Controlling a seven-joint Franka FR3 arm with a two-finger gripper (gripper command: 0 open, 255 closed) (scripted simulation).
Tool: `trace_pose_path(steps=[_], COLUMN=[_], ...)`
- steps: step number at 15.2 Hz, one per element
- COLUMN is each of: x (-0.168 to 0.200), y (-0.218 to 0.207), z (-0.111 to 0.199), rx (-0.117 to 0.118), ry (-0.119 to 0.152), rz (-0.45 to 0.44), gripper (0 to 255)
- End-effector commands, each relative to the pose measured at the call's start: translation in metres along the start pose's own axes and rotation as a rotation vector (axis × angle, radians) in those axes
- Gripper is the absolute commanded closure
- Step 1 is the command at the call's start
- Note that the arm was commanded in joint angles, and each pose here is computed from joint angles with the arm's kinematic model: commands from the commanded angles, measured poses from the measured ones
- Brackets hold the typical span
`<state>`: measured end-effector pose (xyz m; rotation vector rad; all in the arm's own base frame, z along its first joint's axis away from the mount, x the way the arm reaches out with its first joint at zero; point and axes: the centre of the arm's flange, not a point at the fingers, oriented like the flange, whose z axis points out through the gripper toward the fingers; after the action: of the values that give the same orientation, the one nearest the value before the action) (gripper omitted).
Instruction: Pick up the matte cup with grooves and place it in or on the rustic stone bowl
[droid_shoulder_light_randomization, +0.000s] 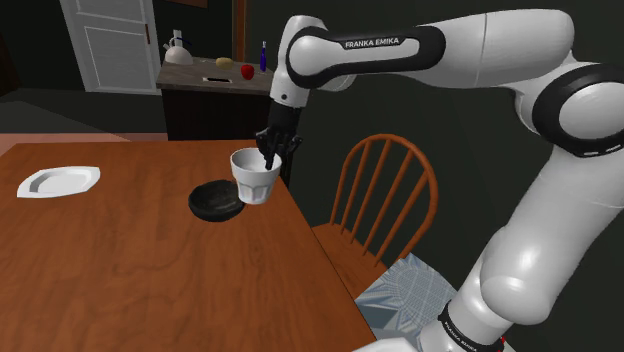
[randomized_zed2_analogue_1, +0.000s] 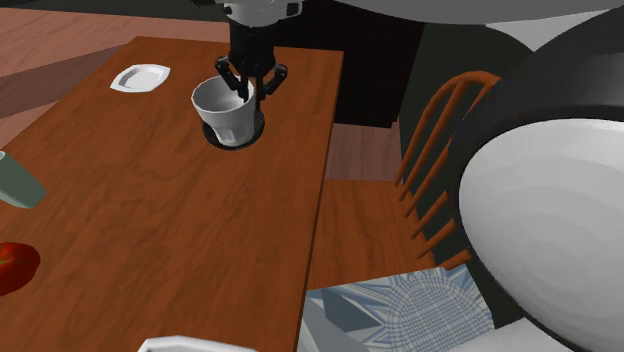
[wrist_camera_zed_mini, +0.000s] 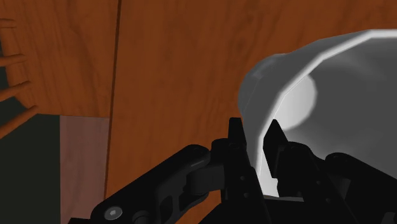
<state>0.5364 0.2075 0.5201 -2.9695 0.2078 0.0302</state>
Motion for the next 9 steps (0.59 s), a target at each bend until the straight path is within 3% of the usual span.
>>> trace_pose_path(steps=[1,9], x=[0.026,0.126], y=[-0.004,-0.038], z=[0.0,-0.007], rx=[0.0,0.0], ry=[0.001,0.001], rz=[0.0,0.0], gripper=[255,255])
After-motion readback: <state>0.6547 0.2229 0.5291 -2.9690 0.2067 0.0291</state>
